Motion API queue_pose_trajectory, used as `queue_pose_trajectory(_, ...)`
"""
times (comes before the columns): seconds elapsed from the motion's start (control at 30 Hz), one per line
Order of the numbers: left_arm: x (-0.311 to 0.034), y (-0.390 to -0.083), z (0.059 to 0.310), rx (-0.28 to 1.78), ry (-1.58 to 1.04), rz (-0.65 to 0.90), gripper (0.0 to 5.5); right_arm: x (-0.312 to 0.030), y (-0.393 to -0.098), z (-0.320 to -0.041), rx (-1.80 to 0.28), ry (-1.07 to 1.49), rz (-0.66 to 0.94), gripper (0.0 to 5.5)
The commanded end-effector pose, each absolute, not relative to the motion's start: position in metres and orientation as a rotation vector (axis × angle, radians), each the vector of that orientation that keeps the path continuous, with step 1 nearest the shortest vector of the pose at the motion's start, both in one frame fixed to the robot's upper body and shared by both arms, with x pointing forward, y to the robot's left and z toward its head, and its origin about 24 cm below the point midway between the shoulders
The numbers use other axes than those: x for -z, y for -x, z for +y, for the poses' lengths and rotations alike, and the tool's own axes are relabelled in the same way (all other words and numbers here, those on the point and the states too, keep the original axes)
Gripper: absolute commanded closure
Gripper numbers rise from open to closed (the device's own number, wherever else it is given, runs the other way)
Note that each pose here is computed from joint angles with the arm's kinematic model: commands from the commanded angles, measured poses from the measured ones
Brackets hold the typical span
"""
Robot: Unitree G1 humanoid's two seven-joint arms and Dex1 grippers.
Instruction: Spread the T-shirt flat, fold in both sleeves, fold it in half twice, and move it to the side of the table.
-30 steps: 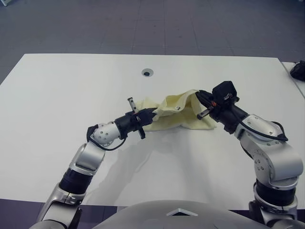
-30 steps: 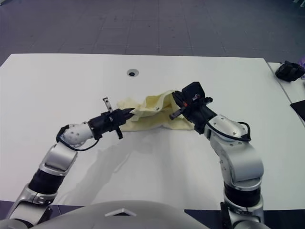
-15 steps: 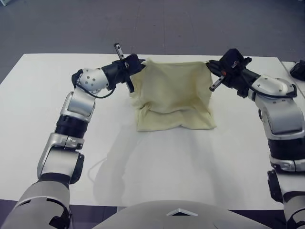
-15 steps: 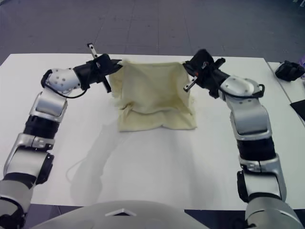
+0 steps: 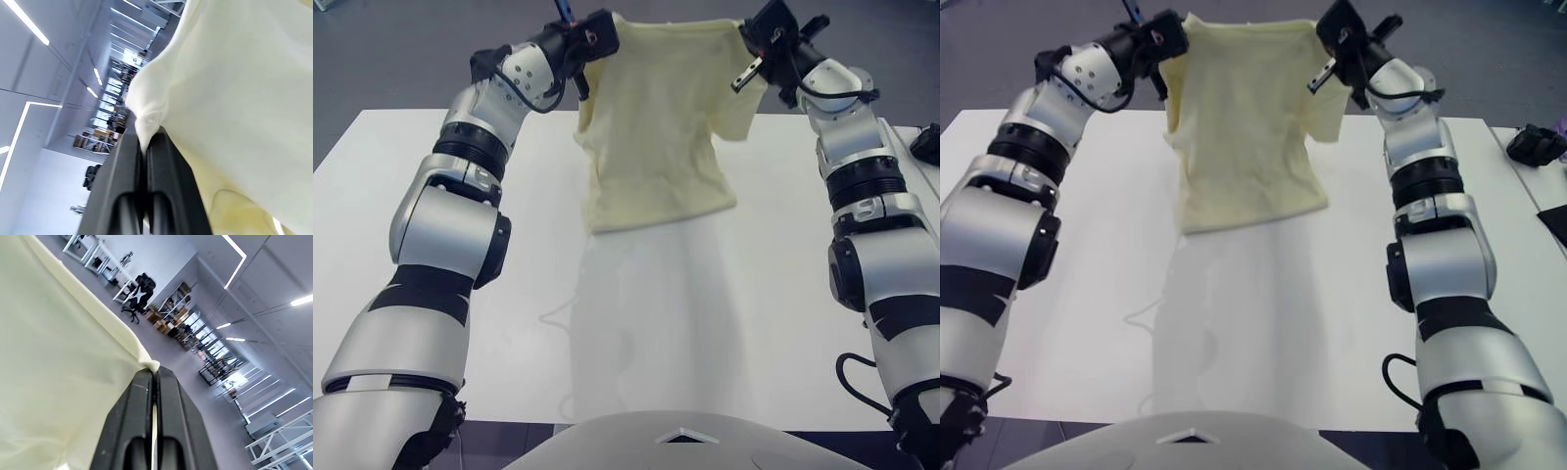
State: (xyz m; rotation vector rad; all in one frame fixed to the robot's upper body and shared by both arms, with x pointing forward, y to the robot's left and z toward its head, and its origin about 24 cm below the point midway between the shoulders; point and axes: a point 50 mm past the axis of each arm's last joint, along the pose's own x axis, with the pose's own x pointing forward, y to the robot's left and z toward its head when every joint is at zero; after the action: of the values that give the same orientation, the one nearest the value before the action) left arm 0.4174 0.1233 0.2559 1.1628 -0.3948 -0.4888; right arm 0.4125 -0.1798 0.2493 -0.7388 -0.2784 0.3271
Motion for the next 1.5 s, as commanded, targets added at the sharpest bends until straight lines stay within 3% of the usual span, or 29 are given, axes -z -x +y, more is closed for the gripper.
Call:
queue_pose_trajectory(0.03,-0.271,-0.415,0.13,0.468,-1.215,-0.455,5.48,-0.273,-0.408,-0.182,-0.333,0.751,-0.347,5.5)
queue_pose_trajectory(0.2,-0.259,-0.396,0.136,0.684,-1.257,-0.578,5.48,-0.262,-0.366,-0.196,-0.523,0.797,-0.287,5.5)
queue_pose_trajectory(0.37,-0.221,-0.354,0.162,0.922,-1.242,-0.686,5.48,-0.247,-0.298,-0.206,-0.813,0.812,-0.051,5.5)
queue_pose_trajectory(0.5,-0.188,-0.301,0.183,1.065,-1.133,-0.607,5.48,-0.236,-0.25,-0.195,-1.132,0.76,0.133,5.5)
queue_pose_trajectory(0.63,-0.167,-0.249,0.183,1.23,-1.061,-0.52,5.48,-0.226,-0.216,-0.191,-1.352,0.701,0.298,5.5)
queue_pose_trajectory(0.97,-0.134,-0.161,0.16,1.543,-0.862,-0.313,5.48,-0.169,-0.169,-0.2,-1.553,0.668,0.686,5.5)
queue_pose_trajectory(1.2,-0.08,-0.134,0.177,1.587,-0.929,0.071,5.48,-0.134,-0.161,-0.198,-1.494,0.633,0.733,5.5)
queue_pose_trajectory(1.37,-0.072,-0.122,0.181,1.593,-0.882,0.162,5.5,-0.126,-0.15,-0.196,-1.512,0.593,0.754,5.3)
queue_pose_trajectory(1.5,-0.086,-0.11,0.178,1.634,-0.711,0.208,4.87,-0.137,-0.146,-0.199,-1.517,0.584,0.729,4.79)
